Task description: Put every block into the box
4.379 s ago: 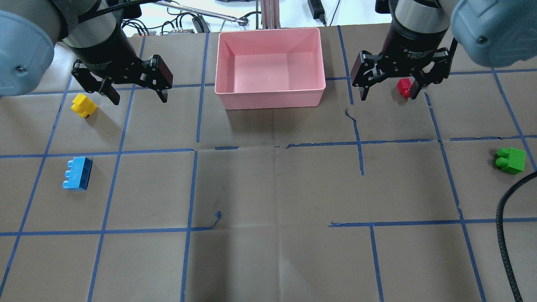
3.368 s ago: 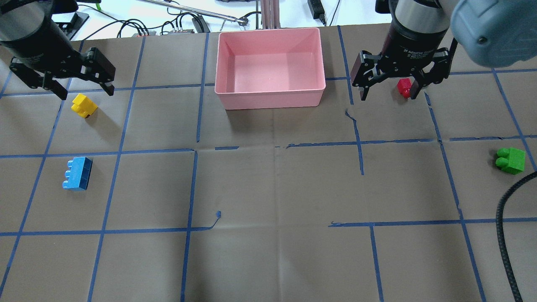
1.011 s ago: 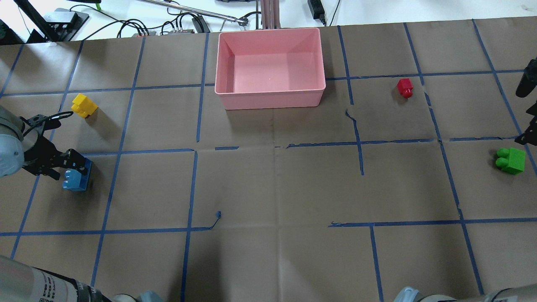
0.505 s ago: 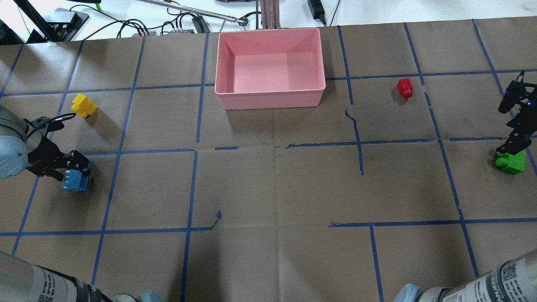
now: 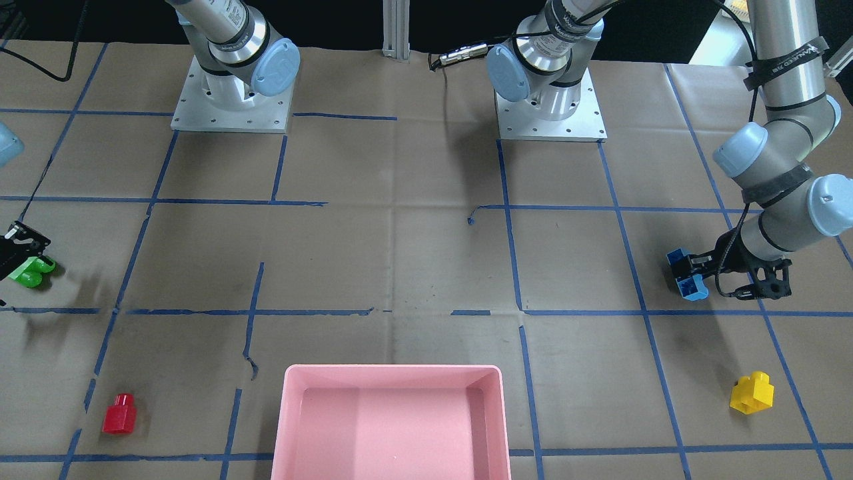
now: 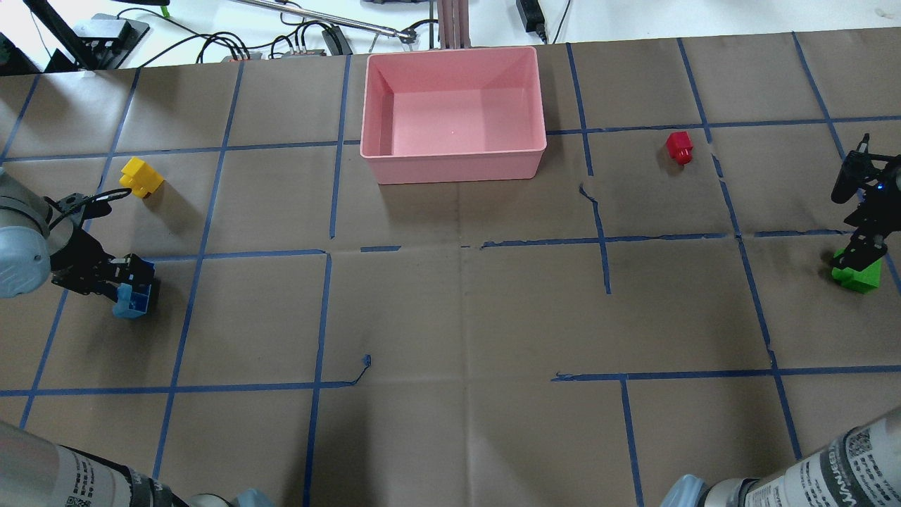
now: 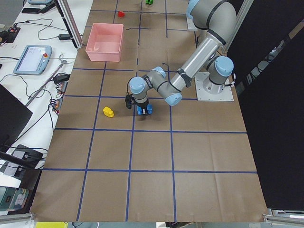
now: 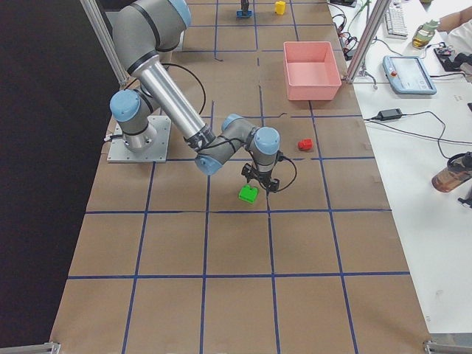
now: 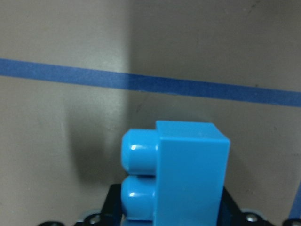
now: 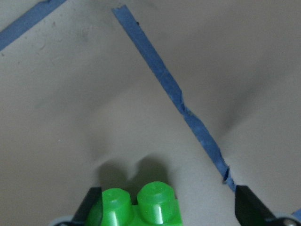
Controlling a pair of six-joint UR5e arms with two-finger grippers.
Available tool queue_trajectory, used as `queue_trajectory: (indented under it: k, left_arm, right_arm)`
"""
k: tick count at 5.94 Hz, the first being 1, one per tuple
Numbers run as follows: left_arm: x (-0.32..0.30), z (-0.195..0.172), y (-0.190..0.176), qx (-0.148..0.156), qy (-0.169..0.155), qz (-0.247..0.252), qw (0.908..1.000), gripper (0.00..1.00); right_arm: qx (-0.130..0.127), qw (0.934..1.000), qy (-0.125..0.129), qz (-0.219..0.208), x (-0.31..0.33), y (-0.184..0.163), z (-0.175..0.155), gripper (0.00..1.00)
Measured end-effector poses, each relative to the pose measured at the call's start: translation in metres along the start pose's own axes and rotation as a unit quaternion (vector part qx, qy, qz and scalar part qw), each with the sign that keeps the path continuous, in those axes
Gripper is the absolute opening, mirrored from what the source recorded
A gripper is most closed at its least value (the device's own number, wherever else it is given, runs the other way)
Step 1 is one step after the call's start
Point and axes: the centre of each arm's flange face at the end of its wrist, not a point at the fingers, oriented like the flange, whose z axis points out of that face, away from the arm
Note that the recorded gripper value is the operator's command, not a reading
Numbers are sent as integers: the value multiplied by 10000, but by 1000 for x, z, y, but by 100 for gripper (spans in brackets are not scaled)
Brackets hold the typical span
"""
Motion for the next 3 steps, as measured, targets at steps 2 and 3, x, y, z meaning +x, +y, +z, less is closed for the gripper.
queue_trajectory:
  k: [2, 3]
  left_arm:
    - [27, -19, -7, 148, -65, 218, 9996, 0]
    - [46, -28, -12, 254, -44, 348, 9991, 0]
  right_arm:
    - [4, 9998, -166, -134, -10, 11, 12, 100]
    - [-18, 9996, -214, -169, -13, 14, 15, 100]
